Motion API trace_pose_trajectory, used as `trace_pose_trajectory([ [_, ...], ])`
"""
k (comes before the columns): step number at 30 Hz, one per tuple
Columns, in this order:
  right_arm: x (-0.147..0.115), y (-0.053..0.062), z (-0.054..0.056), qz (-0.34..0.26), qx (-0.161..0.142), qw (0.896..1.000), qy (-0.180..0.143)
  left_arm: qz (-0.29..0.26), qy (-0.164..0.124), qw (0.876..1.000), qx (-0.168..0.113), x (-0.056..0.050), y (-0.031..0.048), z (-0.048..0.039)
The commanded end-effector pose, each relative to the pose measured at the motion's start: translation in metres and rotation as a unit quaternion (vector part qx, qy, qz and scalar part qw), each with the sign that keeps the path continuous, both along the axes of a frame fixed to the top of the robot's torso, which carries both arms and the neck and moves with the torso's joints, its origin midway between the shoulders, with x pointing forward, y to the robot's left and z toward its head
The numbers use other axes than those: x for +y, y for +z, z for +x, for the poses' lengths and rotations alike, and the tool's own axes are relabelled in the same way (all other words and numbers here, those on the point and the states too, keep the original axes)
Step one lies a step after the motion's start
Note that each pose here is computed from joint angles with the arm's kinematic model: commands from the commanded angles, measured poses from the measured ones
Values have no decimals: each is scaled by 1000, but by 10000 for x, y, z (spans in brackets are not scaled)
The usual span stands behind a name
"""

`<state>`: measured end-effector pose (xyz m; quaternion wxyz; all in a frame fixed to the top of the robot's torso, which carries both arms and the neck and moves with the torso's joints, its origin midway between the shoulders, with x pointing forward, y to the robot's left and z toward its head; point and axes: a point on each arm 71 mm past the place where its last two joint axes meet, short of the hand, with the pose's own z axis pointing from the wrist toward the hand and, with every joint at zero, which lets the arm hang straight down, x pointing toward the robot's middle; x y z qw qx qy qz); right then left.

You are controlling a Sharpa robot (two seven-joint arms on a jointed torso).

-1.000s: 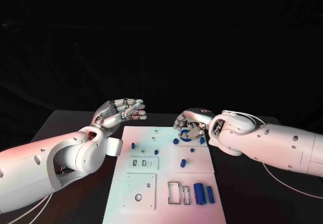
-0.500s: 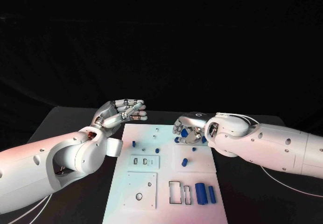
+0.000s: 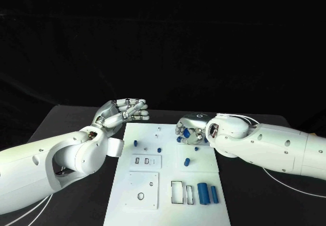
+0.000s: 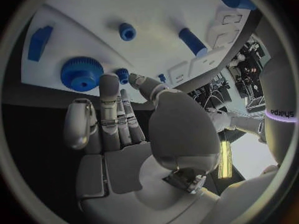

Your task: Assemble the parts on the task board

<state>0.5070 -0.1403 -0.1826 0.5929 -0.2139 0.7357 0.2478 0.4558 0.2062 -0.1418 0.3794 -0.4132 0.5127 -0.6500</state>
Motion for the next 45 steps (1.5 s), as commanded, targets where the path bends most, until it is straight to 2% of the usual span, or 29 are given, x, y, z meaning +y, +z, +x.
trace_pose_trajectory([
  [1, -4, -28, 10, -17, -1, 1000, -5, -8, -13, 1000, -1, -26, 24, -12],
  [25, 32, -84, 44, -8, -2, 1000, -7, -9, -18, 1000, 2, -35, 30, -18],
  [34, 25, -43, 61, 11, -27, 999, -15, -10, -19, 1000, 2, -36, 28, -16],
  [45, 115, 93, -4, 60, -73, 995, -9, -9, -18, 1000, 2, -27, 26, -11],
])
